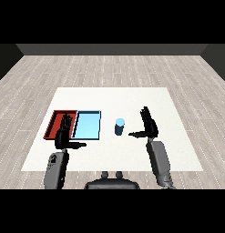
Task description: Pick the blue can and put it in the blue box
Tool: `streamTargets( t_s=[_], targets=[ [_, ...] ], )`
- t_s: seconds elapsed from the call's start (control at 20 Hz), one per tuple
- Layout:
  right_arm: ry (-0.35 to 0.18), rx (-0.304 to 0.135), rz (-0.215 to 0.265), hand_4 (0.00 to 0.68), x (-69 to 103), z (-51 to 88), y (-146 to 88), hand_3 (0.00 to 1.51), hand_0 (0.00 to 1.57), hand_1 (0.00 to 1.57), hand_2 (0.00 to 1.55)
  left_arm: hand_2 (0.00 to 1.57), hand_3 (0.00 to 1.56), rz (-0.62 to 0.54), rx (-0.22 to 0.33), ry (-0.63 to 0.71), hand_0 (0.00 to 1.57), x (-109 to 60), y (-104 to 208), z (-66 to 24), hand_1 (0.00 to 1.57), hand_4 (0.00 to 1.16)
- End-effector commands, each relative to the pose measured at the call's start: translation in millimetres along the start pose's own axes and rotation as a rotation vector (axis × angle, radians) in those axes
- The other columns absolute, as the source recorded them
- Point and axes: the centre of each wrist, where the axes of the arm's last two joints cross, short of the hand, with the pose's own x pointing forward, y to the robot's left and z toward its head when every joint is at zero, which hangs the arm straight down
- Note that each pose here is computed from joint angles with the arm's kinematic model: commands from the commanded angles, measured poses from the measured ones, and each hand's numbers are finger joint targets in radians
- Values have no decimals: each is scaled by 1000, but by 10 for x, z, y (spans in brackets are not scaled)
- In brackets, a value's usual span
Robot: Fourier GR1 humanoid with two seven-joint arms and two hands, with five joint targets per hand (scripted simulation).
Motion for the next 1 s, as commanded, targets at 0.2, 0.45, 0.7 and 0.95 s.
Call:
streamTargets(
  t_s=[0.2,0.45,0.7,0.95],
  targets=[
    [0,31,-36,0,3,-187,-119,0,0,0,0,0,0,-29,18,-13,0,-82,-155,-59,0,0],
    [9,11,-63,0,-36,-130,110,0,0,0,0,0,0,18,20,-22,0,249,58,82,0,0],
    [42,-3,-87,0,-193,-106,486,0,0,0,0,0,0,-3,28,-1,0,-71,151,-97,0,0],
    [64,-16,-160,0,-355,-285,539,0,0,0,0,0,0,17,32,-16,0,69,60,100,0,0]
  ],
)
